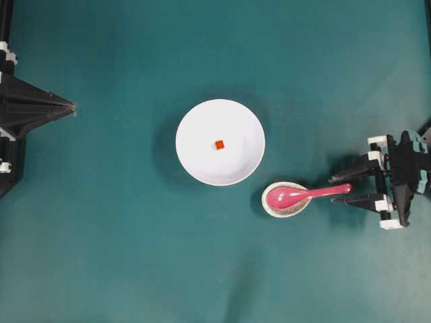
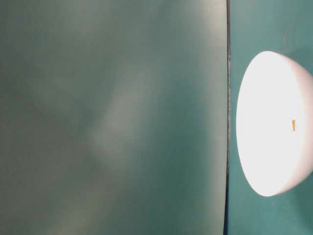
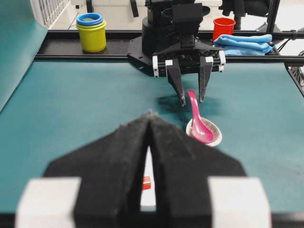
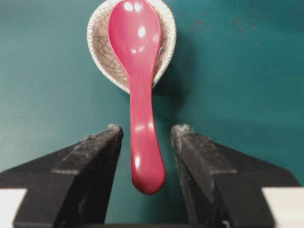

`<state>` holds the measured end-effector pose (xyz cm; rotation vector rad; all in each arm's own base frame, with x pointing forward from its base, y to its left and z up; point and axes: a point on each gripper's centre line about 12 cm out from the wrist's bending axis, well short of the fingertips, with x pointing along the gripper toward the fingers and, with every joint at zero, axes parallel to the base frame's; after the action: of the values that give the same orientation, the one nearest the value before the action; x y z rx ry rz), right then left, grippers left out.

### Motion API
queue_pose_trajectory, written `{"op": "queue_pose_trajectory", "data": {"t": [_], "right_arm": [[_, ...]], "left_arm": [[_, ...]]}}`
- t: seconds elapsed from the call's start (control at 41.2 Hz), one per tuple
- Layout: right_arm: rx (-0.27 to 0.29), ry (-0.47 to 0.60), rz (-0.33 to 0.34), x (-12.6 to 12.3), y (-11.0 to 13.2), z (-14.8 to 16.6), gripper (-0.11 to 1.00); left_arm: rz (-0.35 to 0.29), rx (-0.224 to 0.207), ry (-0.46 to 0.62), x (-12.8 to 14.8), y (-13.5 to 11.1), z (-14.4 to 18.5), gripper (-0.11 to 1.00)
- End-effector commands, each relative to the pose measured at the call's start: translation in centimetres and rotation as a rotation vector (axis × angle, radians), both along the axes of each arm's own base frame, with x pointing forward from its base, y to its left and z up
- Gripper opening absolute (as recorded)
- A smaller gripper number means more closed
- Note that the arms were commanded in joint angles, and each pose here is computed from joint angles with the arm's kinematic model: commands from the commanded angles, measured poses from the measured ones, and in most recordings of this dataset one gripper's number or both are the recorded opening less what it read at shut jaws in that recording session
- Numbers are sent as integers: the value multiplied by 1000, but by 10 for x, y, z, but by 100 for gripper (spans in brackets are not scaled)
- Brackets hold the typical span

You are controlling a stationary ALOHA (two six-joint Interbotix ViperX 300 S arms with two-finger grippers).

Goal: Grip the spoon and scoop the red block from the bowl with right arm.
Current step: 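Close the right gripper on the spoon handle and lift it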

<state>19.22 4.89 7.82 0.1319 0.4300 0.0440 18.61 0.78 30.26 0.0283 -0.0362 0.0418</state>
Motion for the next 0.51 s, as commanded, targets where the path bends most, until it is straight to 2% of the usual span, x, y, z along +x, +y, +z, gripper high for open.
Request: {"op": "queue_pose_trajectory", "data": {"t": [0.0,0.243,0.486], "right_arm": [[11,-20,-1,2,1,3,54],[10,-12,-1,1,1,2,50],[10,-12,-1,1,1,2,38]], "left_arm": [[3,4,-31,1,1,12,0],[3,4,-31,1,1,12,0],[3,4,-29,1,1,11,0]]}}
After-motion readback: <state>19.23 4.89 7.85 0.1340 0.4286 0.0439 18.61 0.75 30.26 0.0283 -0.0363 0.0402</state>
